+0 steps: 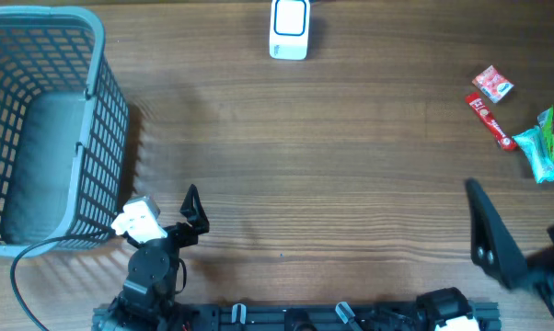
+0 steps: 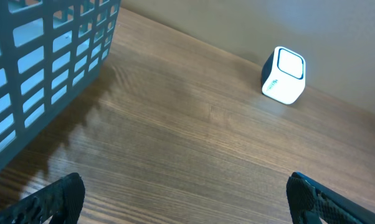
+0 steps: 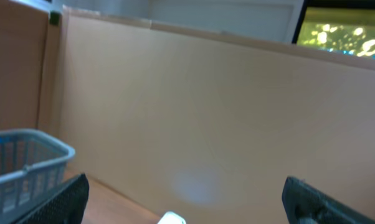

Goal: Scan the item barcode

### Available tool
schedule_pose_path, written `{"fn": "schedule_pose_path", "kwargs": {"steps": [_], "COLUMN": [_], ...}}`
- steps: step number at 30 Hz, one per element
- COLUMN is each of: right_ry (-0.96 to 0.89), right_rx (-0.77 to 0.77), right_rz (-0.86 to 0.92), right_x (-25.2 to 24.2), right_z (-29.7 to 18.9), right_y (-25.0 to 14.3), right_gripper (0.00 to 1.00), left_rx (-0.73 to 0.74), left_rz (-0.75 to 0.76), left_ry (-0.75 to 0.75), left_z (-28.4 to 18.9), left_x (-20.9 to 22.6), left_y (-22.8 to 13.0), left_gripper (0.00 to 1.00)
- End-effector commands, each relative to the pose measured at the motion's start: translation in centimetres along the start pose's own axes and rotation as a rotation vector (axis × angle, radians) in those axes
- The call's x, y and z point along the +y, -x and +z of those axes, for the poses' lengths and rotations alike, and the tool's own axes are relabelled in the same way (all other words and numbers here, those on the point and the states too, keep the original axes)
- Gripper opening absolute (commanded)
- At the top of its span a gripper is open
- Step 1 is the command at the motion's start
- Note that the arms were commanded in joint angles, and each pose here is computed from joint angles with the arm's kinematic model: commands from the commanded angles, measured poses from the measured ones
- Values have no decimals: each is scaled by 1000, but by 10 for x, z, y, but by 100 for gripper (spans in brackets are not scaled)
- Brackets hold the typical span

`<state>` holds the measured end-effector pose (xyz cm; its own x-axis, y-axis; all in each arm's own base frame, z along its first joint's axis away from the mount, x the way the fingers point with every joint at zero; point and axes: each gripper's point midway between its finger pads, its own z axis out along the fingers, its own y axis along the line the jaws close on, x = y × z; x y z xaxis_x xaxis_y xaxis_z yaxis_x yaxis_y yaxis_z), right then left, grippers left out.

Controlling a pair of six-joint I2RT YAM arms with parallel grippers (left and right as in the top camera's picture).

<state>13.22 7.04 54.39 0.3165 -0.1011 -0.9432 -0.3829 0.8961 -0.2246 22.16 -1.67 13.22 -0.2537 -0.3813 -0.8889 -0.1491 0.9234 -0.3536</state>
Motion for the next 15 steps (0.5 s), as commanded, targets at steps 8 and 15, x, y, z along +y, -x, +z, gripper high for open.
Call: {"fn": "schedule_pose_path", "kwargs": {"steps": [8, 15], "right_ry": [-165, -273], "right_rx": [-219, -150], "right_rz": [9, 62], "right_x": [4, -11], "right_z": [-4, -5], "right_y": [-170, -266], "right_gripper": [100, 100], "left_rx": [-6, -6], "left_rz": [-7, -7], "left_ry": [0, 0], "left_z": [0, 0], "left_x": [0, 0], "left_y": [0, 0], "left_gripper": [100, 100]}}
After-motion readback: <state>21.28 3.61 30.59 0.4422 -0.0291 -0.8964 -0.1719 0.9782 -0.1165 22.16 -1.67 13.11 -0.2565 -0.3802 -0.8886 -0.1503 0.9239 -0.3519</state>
